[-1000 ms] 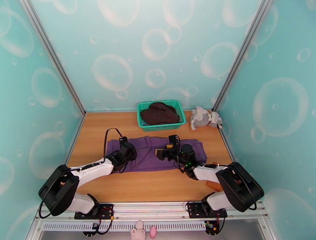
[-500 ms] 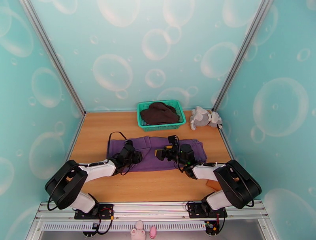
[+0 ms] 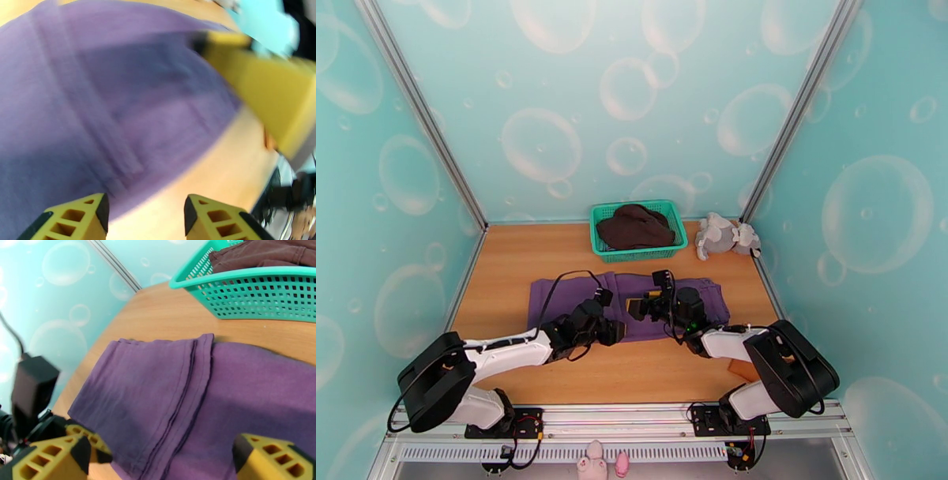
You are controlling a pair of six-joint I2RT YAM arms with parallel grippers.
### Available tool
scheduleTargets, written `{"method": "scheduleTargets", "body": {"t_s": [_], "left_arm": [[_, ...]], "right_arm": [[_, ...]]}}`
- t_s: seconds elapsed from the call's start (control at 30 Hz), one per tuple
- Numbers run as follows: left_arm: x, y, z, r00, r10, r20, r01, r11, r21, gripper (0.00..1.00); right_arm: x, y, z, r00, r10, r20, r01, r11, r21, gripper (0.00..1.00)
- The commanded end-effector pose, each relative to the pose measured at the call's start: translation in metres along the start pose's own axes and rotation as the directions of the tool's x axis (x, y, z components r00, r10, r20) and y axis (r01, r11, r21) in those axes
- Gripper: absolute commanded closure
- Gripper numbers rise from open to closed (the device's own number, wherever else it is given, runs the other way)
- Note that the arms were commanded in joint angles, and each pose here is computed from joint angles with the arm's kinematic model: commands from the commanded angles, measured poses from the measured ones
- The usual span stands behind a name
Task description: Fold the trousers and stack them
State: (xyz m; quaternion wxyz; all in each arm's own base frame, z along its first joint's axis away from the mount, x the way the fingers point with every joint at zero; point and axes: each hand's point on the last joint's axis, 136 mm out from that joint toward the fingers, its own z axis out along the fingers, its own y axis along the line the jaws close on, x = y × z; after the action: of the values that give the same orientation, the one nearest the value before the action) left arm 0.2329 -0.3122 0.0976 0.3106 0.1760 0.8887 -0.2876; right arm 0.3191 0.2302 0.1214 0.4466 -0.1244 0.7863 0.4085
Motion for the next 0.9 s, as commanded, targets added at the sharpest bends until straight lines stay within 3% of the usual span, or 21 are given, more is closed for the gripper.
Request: {"method": "scheduleTargets", "body": {"t_s": [0.0,0.13,0.33,0.4,0.63,0.87], "left_arm": [[-0.018,0.025,-0.018,0.996,0.068,0.064,-0.058,0.988,-0.141,0.45],[-0.04,0.105,-0.041,0.98,-0.085,0.181,0.146,0.922,-0.357,0.45],[-0.044,0.167,-0.046,0.959,-0.194,0.205,0.259,0.895,-0.364,0.47],[-0.042,0.195,-0.056,0.939,-0.238,0.249,0.33,0.83,-0.45,0.47],[-0.026,0.254,-0.067,0.881,-0.336,0.333,0.467,0.734,-0.493,0.48],[-0.045,0.278,-0.054,0.865,-0.354,0.354,0.484,0.776,-0.405,0.49]], "right_arm": [[-0.003,-0.002,0.005,1.0,-0.017,-0.005,0.017,1.0,-0.003,0.01],[-0.003,-0.001,0.006,1.0,-0.014,-0.006,0.014,1.0,-0.008,0.01],[-0.007,0.004,0.002,0.999,-0.033,0.013,0.033,0.999,-0.022,0.01],[-0.005,0.006,0.004,1.0,-0.026,0.004,0.026,0.999,-0.044,0.01],[0.005,0.019,0.016,0.999,-0.014,-0.042,0.009,0.992,-0.124,0.01],[0.009,0.023,0.02,0.998,-0.025,-0.057,0.017,0.99,-0.139,0.01]]}}
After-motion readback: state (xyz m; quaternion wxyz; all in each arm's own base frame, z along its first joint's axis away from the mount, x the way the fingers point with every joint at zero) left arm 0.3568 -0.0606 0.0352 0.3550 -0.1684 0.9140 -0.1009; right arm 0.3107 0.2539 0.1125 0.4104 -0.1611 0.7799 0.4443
